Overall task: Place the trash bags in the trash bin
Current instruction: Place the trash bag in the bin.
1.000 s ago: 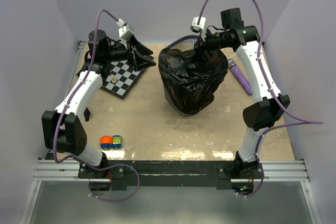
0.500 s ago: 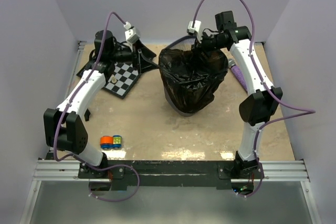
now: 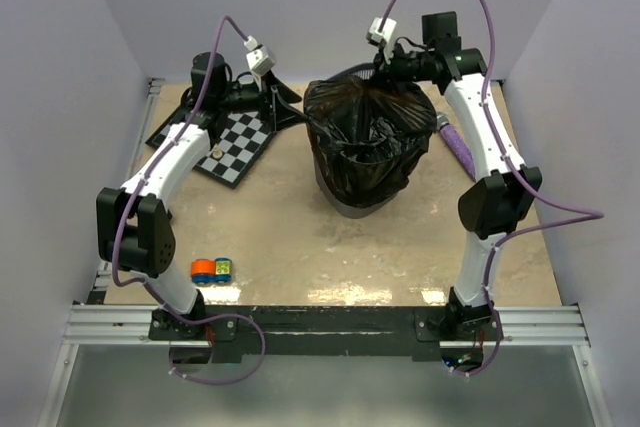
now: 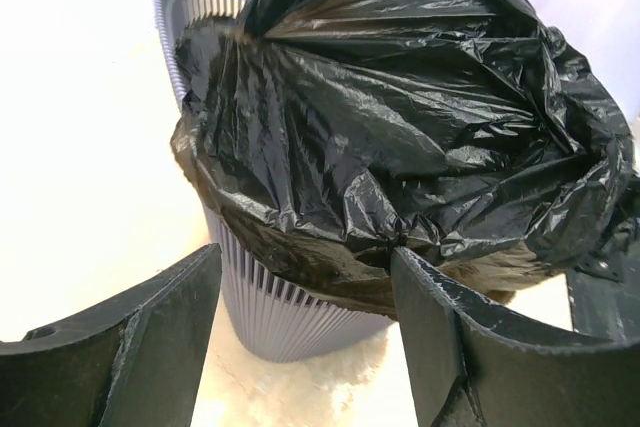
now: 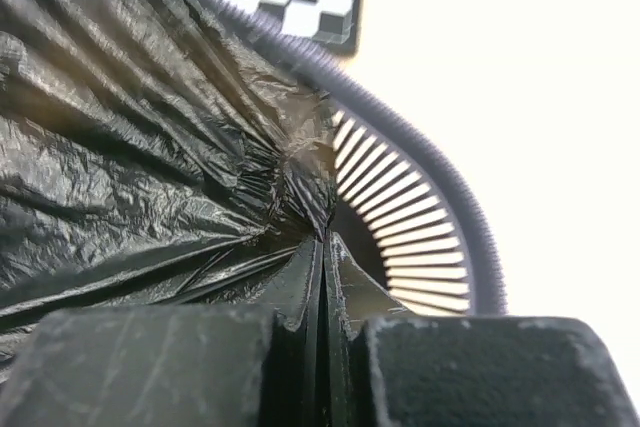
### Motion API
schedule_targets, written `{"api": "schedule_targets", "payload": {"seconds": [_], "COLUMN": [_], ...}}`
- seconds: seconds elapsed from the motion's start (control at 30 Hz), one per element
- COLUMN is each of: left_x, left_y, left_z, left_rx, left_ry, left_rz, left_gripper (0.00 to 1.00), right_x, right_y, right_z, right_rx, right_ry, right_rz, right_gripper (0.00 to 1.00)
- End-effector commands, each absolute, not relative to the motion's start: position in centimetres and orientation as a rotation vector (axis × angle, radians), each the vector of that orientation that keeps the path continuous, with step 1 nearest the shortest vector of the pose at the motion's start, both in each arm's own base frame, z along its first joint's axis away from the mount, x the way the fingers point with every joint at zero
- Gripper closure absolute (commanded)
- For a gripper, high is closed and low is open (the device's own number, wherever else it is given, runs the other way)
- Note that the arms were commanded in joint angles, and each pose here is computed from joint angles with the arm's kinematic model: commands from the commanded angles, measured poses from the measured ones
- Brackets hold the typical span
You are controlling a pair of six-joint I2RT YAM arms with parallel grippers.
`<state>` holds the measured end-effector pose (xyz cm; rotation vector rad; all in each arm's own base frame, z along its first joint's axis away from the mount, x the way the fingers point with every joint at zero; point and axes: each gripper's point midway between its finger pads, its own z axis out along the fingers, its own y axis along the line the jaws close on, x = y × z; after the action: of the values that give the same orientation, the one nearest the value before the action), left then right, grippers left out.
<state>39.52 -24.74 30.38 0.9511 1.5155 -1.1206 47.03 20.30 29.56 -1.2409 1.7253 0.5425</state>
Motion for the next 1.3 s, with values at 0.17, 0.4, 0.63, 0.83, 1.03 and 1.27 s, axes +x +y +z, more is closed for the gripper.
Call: {"api": "schedule_targets", "payload": {"seconds": [0.17, 0.4, 0.63, 0.83, 1.03, 1.27], "left_x": [40.7, 41.5, 41.8, 41.4, 40.8, 39.8], "left_y": [-25.3, -25.3, -25.3, -25.7, -26.5, -26.9], "left_z": [33.4, 33.4, 31.6, 30.4, 30.3, 30.0], "left_rx": [0.963, 0.953, 0.966, 0.942, 0.893, 0.94], "left_ry": [1.441, 1.465, 1.533, 1.577, 1.556, 1.513], "left_rz": [-1.087, -1.076, -1.094, -1.181, -1.326, -1.473], "left_gripper": [0.28, 0.28, 0.28, 0.29, 0.33, 0.88], "right_x": [51.7, 55.2, 58.3, 57.3, 55.8, 55.8], "right_y": [19.5, 17.8, 16.6, 17.1, 16.7, 14.5], "right_z": [37.9, 37.8, 33.9, 30.7, 29.3, 32.4], "right_rx": [-0.96, -0.808, -0.733, -0.732, -0.724, -0.652], "right_ry": [1.505, 1.519, 1.603, 1.681, 1.733, 1.713], "right_rz": [0.586, 0.644, 0.635, 0.719, 0.73, 0.637], "right_gripper": [1.0, 1.0, 1.0, 0.97, 0.79, 0.45]}}
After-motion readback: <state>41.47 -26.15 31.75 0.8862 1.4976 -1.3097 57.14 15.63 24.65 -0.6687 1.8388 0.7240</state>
